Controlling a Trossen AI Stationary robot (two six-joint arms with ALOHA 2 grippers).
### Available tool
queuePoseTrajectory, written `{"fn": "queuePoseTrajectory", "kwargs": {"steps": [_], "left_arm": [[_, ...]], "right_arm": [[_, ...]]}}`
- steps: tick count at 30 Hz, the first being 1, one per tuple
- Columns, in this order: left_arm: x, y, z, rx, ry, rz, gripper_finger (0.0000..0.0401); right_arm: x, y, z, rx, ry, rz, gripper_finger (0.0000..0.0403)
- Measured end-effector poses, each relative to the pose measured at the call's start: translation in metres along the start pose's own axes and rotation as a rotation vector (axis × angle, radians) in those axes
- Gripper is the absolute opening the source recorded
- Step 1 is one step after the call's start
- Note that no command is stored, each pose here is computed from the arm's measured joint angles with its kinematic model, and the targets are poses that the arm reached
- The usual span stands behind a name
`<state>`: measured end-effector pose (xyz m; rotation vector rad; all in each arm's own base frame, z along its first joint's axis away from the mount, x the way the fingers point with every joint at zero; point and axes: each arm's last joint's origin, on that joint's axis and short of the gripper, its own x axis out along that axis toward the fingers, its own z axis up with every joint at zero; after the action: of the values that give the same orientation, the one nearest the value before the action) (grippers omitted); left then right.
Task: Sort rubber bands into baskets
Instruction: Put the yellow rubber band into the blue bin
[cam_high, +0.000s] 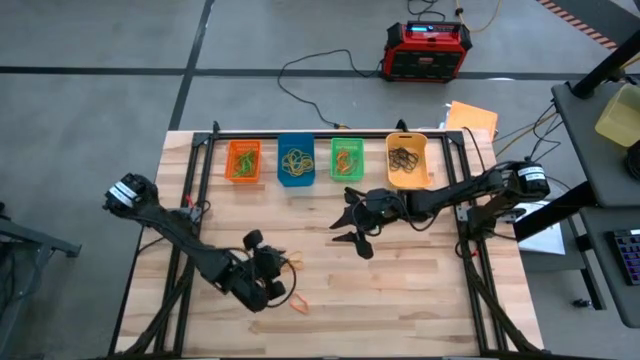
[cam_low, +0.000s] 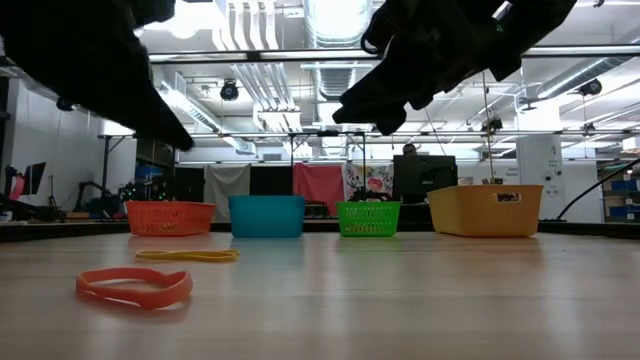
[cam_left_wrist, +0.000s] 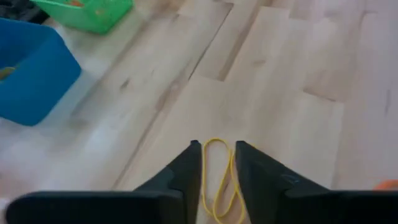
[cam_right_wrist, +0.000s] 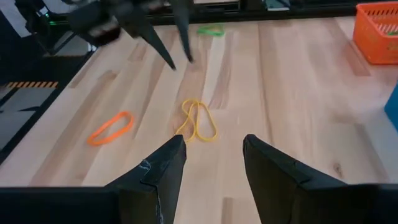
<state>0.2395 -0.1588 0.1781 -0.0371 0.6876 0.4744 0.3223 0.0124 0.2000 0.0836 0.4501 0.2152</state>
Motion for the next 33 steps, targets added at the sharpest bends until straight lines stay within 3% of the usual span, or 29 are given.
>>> {"fn": "queuePoseTrajectory", "kwargs": {"steps": [5,9,12,20,25,33], "left_arm": [[0.021,0.011,-0.015,0.007,0.049,-0.042,0.0136],[0.034,0.016,-0.023,0.021,0.039,-0.135,0.0158],[0.042,0.022,-0.03,0.029,0.026,-0.18,0.0159],[0.049,0.036,-0.051,0.051,0.046,-0.168,0.0153],[0.049,0.034,-0.051,0.057,0.035,-0.238,0.0153],[0.053,0.032,-0.055,0.072,0.037,-0.223,0.0153]], "right_arm": [[0.001,0.007,-0.003,0.012,0.028,0.02,0.0155],[0.002,0.011,-0.006,0.04,0.056,0.029,0.0155],[0.002,0.012,-0.007,0.063,0.068,0.031,0.0155],[0.003,0.017,-0.007,0.066,0.069,0.045,0.0155],[0.003,0.017,-0.007,0.077,0.069,0.043,0.0155],[0.003,0.021,-0.008,0.079,0.07,0.053,0.0155]]}}
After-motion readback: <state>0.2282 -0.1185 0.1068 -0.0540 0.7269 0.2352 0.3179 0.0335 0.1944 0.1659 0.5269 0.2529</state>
